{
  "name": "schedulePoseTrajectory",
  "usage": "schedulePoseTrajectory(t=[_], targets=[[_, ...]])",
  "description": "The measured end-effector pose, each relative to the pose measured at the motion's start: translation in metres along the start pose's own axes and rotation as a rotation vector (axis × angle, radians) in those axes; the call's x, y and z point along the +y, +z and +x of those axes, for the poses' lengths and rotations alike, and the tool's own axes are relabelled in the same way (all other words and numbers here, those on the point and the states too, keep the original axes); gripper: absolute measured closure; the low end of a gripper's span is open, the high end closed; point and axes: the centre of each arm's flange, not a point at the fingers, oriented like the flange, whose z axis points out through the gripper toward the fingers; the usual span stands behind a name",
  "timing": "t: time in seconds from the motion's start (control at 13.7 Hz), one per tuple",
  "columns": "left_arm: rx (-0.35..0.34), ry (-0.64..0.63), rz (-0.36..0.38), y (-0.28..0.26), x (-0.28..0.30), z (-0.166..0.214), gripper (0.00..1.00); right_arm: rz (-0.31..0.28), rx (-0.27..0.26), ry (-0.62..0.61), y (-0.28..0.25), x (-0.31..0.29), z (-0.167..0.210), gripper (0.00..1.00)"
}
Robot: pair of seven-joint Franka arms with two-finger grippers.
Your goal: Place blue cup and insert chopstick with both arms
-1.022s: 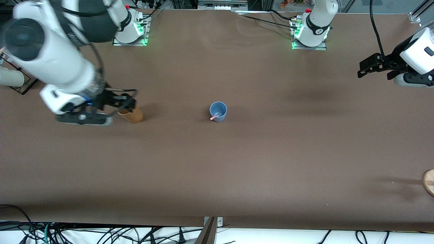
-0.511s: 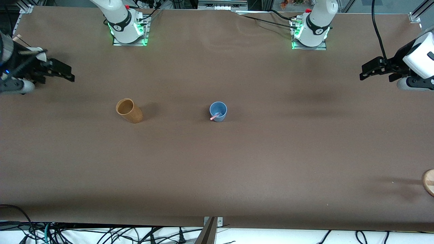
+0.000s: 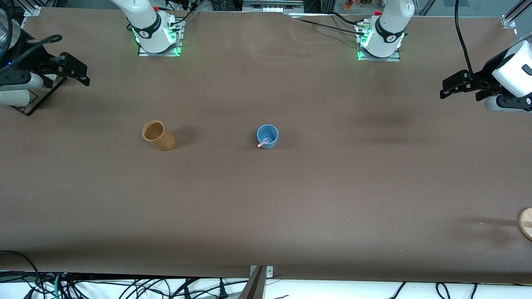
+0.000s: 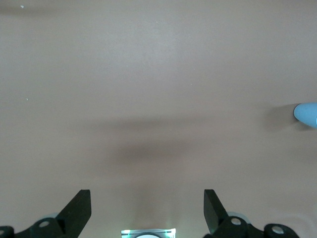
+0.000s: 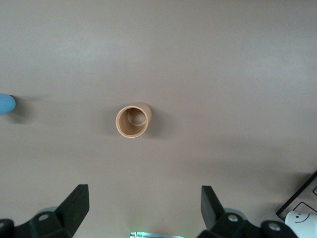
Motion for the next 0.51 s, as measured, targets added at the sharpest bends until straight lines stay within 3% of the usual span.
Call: schedulePoseTrajectory(t=[0.51], targets=[[0.0, 0.008, 0.001, 0.0002, 0.0042, -0.0001, 0.0, -0.001, 0.002, 0.0, 0.0005, 0.0002, 0.0041, 0.0]])
